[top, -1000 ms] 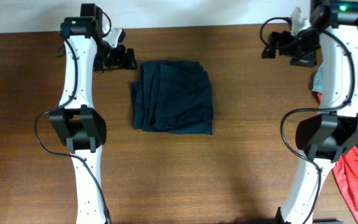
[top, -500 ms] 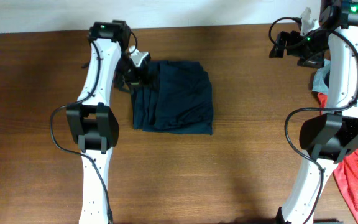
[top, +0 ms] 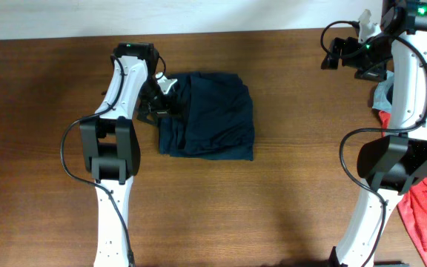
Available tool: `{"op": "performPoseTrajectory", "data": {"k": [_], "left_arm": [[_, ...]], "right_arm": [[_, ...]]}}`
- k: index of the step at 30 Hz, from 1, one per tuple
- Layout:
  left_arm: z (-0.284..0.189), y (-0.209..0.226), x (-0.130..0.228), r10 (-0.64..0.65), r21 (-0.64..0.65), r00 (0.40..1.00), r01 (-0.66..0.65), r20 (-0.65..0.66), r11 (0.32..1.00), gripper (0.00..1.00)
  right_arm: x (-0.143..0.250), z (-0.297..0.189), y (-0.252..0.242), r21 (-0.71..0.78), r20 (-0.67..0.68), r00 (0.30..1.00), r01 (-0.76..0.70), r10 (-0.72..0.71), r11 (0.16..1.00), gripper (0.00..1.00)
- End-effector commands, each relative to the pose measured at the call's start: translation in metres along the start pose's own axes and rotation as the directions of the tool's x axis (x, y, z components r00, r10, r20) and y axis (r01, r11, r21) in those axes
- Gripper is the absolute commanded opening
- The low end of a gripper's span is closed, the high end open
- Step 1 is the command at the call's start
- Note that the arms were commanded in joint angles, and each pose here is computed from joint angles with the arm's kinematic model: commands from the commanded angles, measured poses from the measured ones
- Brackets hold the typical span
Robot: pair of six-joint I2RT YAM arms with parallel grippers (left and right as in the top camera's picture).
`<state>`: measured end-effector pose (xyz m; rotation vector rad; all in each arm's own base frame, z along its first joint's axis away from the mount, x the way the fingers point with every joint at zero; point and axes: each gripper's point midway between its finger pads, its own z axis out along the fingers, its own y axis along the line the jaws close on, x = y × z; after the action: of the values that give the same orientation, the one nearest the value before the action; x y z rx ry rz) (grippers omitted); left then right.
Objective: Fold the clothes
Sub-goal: 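Grasp the folded navy shorts' left edge with the left gripper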
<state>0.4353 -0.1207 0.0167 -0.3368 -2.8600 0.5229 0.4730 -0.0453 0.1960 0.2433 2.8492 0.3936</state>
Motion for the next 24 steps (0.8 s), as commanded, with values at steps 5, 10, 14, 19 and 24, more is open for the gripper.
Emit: {"op": "performPoseTrajectory", "data": {"k": [5, 10, 14, 19, 24], "left_arm": [[0.022, -0.017, 0.004, 0.047, 0.102, 0.998, -0.043, -0.038, 0.994, 0.99], [0.022, -0.021, 0.002, 0.053, 0.115, 0.998, -0.049, -0.030, 0.992, 0.99], [0.025, -0.025, -0.001, 0.072, 0.103, 0.997, -0.069, -0.022, 0.992, 0.99], [0.030, -0.030, -0.006, 0.085, 0.075, 0.996, -0.084, -0.011, 0.994, 0.99], [0.033, -0.018, -0.009, 0.034, -0.041, 0.999, -0.035, -0.014, 0.999, 0.98]], "right_arm": [[0.000, 0.000, 0.000, -0.001, 0.001, 1.000, -0.003, 0.003, 1.000, 0.99], [0.000, 0.000, 0.000, -0.001, 0.001, 1.000, -0.003, 0.003, 1.000, 0.99], [0.000, 0.000, -0.001, -0.001, 0.001, 1.000, -0.003, 0.003, 1.000, 0.99], [0.000, 0.000, -0.001, -0.001, 0.001, 1.000, -0.003, 0.003, 1.000, 0.99], [0.000, 0.000, -0.001, -0.001, 0.001, 1.000, -0.003, 0.003, 1.000, 0.99]]}}
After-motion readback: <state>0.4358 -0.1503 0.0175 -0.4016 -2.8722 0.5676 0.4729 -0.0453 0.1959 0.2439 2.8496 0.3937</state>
